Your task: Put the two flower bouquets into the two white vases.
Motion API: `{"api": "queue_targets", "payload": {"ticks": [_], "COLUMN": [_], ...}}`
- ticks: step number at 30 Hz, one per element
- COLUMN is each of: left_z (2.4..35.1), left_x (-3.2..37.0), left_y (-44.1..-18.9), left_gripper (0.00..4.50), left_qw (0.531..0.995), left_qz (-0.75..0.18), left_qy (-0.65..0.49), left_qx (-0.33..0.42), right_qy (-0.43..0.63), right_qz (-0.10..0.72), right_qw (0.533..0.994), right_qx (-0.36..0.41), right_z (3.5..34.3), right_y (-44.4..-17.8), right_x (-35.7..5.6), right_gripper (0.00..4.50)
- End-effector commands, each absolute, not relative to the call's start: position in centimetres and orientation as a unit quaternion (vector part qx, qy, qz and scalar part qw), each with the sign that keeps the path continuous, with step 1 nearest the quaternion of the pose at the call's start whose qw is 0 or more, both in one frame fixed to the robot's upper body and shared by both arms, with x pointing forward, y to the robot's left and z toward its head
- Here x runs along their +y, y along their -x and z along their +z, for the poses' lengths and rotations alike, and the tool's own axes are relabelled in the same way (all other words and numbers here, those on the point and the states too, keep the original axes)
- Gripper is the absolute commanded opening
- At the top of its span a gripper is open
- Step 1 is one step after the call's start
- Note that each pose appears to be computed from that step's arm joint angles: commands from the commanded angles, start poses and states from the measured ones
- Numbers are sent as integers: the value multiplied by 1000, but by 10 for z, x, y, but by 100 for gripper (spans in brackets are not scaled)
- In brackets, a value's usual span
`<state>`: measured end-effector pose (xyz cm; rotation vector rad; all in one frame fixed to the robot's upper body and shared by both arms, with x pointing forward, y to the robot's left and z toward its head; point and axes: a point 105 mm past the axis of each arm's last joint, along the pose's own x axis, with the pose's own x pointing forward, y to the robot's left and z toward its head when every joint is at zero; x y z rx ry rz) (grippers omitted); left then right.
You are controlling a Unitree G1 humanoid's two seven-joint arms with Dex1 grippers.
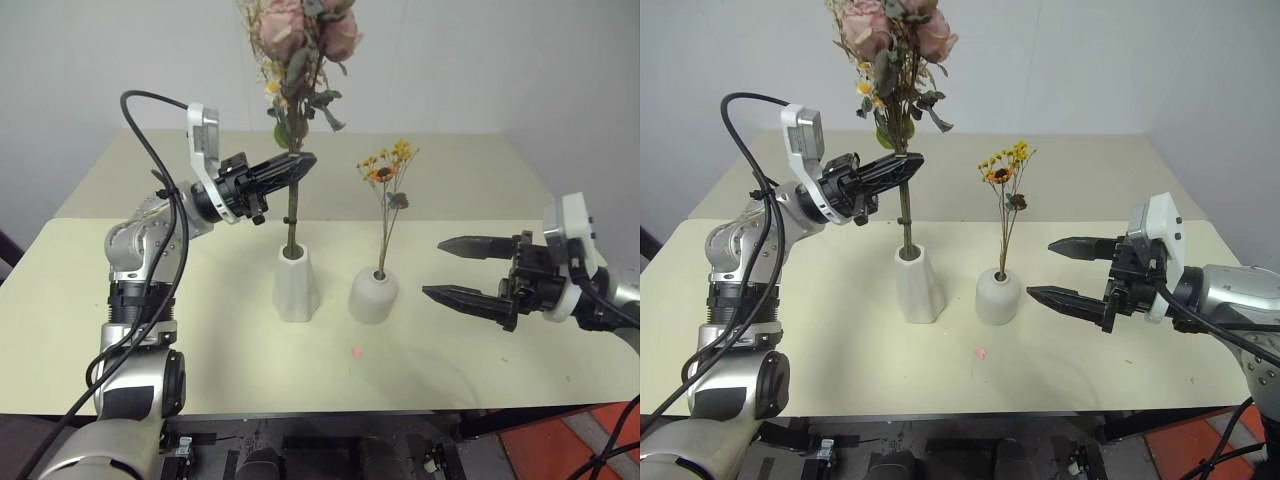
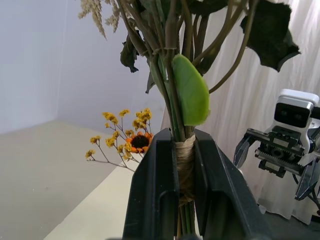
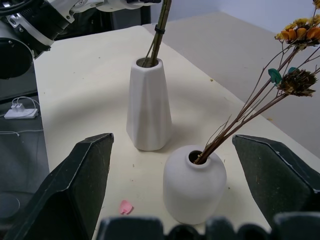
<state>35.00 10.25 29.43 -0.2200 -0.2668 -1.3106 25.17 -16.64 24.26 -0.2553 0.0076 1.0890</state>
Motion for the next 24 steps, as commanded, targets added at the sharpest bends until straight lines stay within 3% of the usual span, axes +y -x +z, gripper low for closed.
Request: {"api": "queue_targets", "payload": {"ticks": [1, 9, 24], "left_z": [298, 300, 272], "left_x": [102, 98, 95], "left_y": [-345, -332, -334], "left_gripper": [13, 13, 13], "left_qw": [775, 754, 768], "left_qz": [-611, -634, -627], "left_qy": [81, 82, 73], "left_qx": [-137, -149, -111], "right_qy": [129, 129, 135], "right_qz": [515, 512, 505], "right_qw": [847, 849, 852], "right_qx": [-15, -19, -27], "right_z": [252, 251, 252], "right_y": [-248, -247, -249], "right_x": [-166, -166, -165], "right_gripper": [450, 450, 450]}}
